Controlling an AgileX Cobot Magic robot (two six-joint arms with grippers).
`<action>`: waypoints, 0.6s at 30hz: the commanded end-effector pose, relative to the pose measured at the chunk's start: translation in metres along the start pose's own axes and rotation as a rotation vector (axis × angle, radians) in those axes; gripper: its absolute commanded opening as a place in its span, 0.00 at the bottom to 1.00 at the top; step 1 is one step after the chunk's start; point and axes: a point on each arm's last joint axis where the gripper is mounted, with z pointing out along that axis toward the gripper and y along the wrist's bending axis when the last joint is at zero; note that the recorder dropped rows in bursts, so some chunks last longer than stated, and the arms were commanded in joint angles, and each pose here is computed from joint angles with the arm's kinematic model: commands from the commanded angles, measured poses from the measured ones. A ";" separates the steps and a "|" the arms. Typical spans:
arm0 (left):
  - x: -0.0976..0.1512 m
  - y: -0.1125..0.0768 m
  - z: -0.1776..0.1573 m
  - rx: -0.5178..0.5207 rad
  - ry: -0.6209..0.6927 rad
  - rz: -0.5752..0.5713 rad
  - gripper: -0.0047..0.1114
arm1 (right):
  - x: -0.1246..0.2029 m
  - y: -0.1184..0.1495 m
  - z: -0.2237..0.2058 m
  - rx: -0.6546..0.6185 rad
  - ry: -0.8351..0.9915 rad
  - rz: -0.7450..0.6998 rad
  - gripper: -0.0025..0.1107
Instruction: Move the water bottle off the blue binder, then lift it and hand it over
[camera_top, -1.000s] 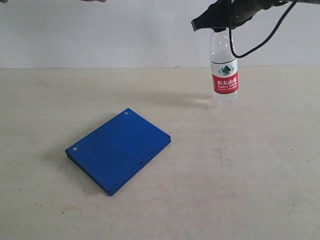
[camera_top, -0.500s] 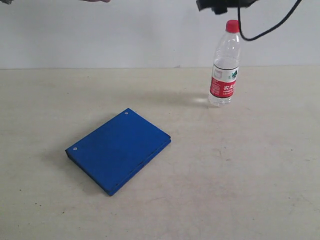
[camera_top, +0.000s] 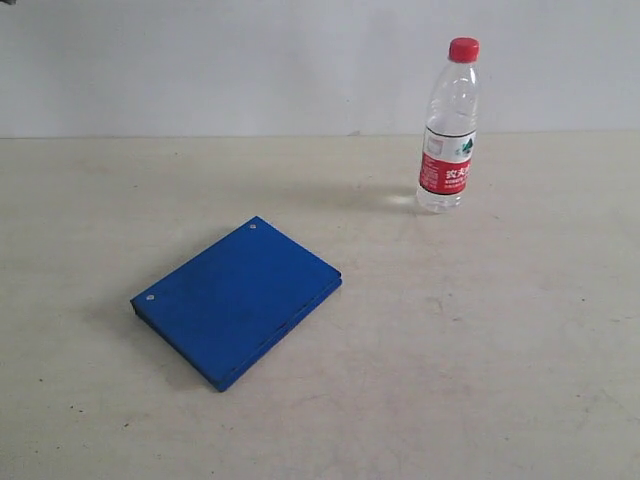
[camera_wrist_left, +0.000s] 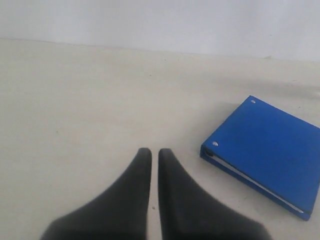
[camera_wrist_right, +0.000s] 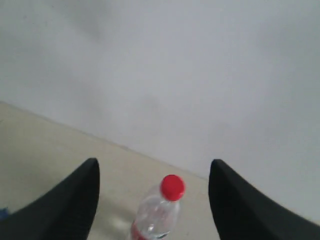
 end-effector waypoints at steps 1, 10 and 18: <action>-0.011 0.000 -0.001 0.001 -0.132 0.058 0.08 | 0.022 0.032 -0.011 -0.243 0.255 -0.086 0.52; -0.020 -0.004 -0.002 0.091 -0.222 -0.361 0.08 | 0.075 0.086 0.014 -0.721 0.598 -0.068 0.52; -0.013 -0.012 -0.002 0.190 -0.087 -0.876 0.08 | 0.169 0.110 0.069 -0.685 0.871 0.066 0.52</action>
